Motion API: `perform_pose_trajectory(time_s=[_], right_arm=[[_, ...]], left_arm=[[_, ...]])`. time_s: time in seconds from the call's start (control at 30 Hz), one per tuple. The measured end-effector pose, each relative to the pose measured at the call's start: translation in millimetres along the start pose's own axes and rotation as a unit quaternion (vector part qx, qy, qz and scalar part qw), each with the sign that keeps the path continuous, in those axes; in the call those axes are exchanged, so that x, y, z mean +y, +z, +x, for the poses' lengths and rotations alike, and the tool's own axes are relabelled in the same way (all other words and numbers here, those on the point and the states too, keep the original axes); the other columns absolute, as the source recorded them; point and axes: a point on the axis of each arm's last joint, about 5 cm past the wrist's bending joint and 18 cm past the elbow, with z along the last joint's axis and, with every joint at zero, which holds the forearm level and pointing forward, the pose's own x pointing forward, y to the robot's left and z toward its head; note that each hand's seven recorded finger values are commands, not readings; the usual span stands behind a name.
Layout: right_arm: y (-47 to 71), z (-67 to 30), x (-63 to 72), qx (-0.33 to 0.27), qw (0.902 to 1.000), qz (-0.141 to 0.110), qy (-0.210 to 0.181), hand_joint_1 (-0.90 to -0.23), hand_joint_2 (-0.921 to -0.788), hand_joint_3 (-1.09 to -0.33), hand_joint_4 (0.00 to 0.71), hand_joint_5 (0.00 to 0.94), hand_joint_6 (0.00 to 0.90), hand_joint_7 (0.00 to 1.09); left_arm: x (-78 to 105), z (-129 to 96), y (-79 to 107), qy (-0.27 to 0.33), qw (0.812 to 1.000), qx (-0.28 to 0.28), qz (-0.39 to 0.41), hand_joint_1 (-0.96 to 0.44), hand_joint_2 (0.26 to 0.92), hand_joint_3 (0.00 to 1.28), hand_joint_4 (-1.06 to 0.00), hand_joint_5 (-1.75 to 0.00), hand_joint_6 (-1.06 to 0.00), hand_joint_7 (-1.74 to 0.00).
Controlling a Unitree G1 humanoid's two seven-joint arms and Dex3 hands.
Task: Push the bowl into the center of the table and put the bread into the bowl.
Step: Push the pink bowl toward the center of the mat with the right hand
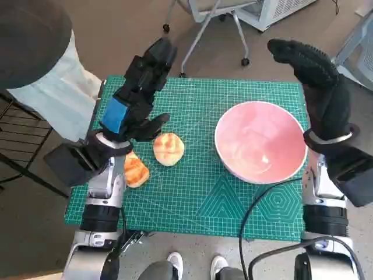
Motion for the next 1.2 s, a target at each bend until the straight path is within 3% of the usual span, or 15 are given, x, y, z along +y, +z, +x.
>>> perform_pose_trajectory(time_s=[1.2], right_arm=[[0.1,-1.9,-0.4,-0.001,1.0,-0.003,0.0,-0.706,-0.921,-0.705,0.165,0.0,0.051,0.39]], left_arm=[[-0.1,-0.1,-0.8,0.003,1.0,-0.006,-0.013,-0.73,0.921,0.43,-0.05,0.0,0.0,-0.35]])
